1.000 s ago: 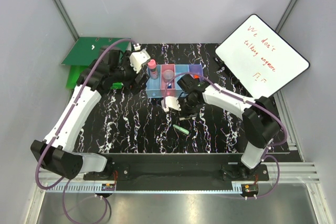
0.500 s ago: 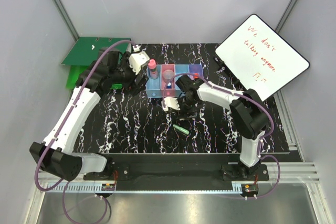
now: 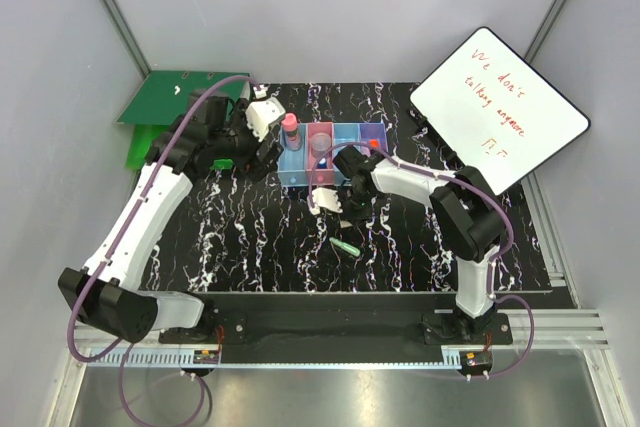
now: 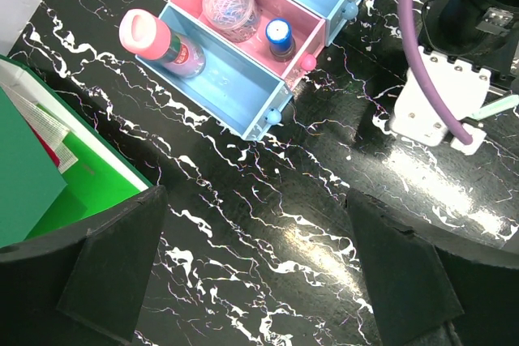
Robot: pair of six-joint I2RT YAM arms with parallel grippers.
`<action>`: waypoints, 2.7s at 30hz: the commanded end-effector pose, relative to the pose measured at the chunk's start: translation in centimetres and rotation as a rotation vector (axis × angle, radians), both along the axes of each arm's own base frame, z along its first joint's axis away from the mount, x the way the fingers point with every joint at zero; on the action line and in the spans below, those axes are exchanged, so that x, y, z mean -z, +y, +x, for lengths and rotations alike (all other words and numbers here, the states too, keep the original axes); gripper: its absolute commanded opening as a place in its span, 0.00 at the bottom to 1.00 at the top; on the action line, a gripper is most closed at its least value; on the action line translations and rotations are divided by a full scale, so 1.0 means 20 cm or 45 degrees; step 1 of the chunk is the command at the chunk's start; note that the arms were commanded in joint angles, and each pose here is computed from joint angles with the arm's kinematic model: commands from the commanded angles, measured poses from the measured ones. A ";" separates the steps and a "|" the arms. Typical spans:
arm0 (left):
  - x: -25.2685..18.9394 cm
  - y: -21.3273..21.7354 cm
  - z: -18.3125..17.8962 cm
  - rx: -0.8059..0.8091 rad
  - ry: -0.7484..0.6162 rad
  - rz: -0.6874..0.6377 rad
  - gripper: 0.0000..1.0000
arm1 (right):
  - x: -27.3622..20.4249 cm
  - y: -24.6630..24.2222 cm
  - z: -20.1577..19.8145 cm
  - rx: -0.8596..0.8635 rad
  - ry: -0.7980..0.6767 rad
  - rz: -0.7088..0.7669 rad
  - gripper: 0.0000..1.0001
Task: Sort the stationery into containers
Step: Pick up the stationery from the center of the board, then place the stationery in the storage box.
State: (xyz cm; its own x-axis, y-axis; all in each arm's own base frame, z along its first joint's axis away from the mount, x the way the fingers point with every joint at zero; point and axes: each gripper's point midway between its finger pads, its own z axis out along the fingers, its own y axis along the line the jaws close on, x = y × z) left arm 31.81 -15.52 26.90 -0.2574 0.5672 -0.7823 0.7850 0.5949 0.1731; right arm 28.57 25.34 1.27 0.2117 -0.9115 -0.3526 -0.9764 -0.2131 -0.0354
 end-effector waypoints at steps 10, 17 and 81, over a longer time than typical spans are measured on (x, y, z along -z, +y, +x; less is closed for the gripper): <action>-0.15 -0.02 0.05 0.018 -0.108 -0.049 0.99 | -0.01 0.01 0.06 0.063 -0.046 0.008 0.00; -0.10 -0.01 0.03 0.006 -0.061 -0.062 0.99 | -0.20 0.02 0.09 0.083 -0.156 0.071 0.00; 0.04 -0.94 0.14 0.619 0.867 -0.937 0.81 | -1.32 -0.05 0.32 0.488 -1.048 0.429 0.02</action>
